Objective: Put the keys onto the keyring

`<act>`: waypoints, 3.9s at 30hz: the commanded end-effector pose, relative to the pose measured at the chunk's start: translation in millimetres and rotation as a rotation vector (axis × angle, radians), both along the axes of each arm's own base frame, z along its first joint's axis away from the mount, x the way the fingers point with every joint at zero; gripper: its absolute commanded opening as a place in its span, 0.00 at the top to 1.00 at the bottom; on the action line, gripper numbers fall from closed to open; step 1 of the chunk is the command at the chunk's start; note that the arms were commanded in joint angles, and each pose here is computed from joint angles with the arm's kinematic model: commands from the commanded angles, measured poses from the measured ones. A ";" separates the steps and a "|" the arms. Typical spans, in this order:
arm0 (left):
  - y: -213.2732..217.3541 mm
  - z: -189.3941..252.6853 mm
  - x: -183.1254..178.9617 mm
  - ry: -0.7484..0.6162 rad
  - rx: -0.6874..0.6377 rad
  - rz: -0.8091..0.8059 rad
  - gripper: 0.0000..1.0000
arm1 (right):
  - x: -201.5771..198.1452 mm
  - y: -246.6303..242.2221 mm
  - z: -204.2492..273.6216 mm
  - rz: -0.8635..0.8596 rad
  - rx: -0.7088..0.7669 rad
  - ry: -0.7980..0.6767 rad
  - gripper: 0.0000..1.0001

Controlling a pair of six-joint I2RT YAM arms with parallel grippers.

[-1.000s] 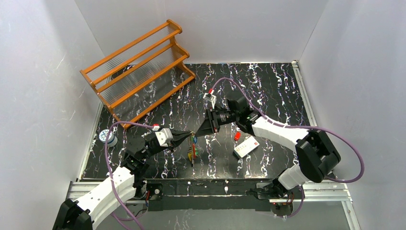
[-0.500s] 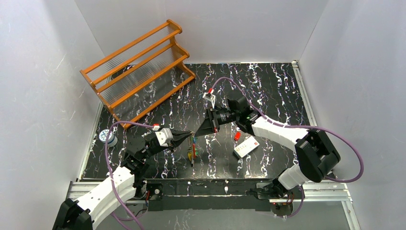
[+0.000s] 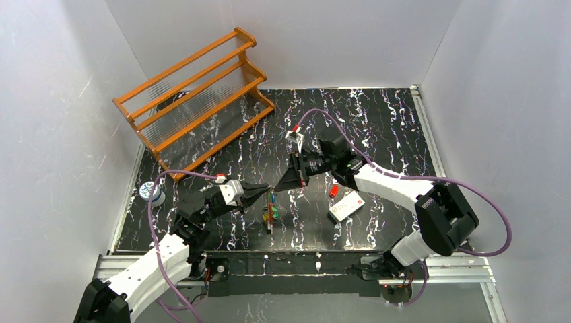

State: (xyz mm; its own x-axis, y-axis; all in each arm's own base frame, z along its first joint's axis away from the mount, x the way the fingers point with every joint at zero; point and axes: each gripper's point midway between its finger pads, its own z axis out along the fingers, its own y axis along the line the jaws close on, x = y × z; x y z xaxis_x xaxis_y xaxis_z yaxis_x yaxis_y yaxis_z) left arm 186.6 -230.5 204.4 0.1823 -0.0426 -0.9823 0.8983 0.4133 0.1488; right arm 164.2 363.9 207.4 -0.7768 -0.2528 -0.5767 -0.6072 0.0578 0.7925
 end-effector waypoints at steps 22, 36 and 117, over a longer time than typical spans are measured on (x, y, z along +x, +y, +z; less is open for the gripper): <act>-2.5 24.4 -3.2 -0.075 -0.038 -0.022 1.00 | 15.0 4.3 -13.4 -0.005 -0.044 -0.036 0.77; -2.1 24.0 -3.6 -0.074 -0.040 -0.022 1.00 | 22.1 -10.5 34.3 -0.112 0.148 -0.434 0.34; 12.0 4.4 2.2 -0.043 0.339 -0.016 0.70 | 16.6 -1.2 11.8 0.101 0.039 -0.997 0.99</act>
